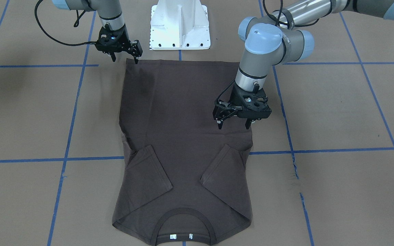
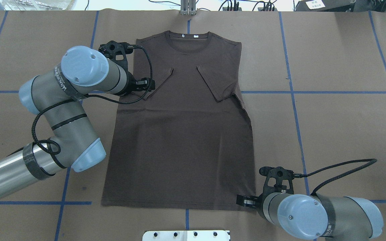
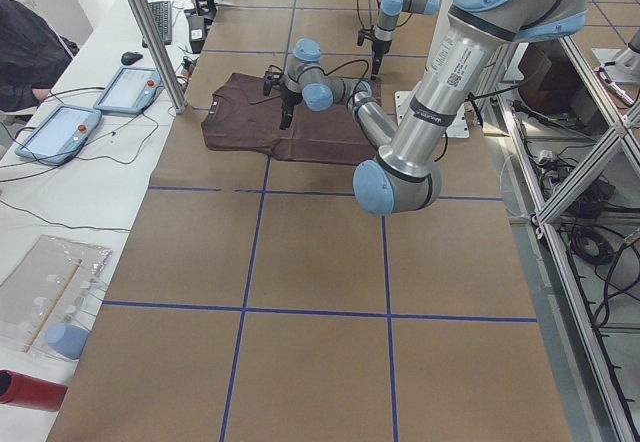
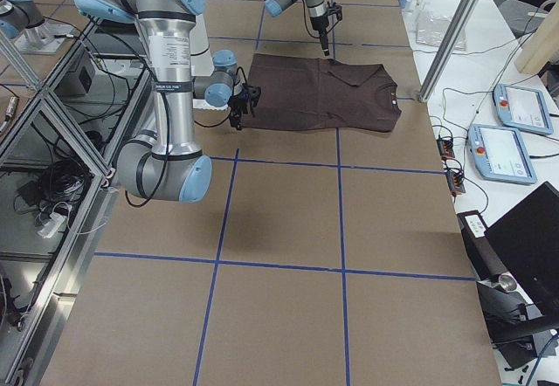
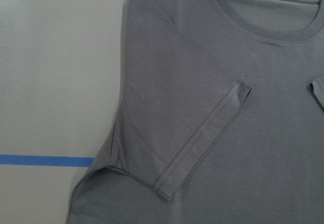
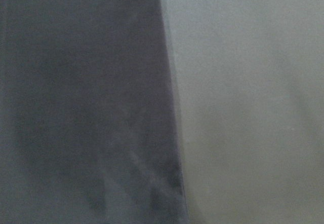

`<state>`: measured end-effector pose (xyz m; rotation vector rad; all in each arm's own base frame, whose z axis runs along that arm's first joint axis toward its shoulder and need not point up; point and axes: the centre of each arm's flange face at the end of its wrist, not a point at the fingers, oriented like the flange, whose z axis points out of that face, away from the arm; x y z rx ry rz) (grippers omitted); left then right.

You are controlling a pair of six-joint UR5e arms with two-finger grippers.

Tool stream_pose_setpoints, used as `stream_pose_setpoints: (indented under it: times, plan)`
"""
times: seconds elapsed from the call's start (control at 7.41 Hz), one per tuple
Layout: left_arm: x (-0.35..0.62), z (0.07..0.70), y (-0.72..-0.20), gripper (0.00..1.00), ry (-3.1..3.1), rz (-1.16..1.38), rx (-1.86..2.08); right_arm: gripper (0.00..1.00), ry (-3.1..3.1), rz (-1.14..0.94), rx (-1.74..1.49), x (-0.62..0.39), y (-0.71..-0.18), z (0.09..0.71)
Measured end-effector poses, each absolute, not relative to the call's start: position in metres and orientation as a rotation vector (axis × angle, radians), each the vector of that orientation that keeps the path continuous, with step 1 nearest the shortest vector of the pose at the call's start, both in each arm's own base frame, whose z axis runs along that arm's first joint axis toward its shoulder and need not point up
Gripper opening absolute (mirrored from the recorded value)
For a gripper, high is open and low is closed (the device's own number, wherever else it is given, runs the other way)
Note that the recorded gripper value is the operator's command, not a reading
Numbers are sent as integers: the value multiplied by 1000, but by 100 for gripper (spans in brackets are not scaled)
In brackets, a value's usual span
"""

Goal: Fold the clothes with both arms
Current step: 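Fold the sleeve inward with the left gripper while the right gripper moves to the hem, then move the left gripper to the hem and grasp both hem corners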

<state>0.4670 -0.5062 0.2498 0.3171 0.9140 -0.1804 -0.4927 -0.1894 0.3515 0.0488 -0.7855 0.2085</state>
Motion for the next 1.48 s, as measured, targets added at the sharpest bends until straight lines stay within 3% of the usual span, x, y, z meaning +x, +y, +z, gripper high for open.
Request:
stream_pose_setpoints:
  times: [0.27,0.94,1.48]
  plan:
    - [467,250,-506,100,914,-182,316,81,-768,197,43,-502,-183,358]
    - [467,251,-506,100,913,-184,318,0,-767,190,35,-505,-180,359]
    - [467,251,-506,100,912,-185,317,0,-783,190,31,-501,-181,352]
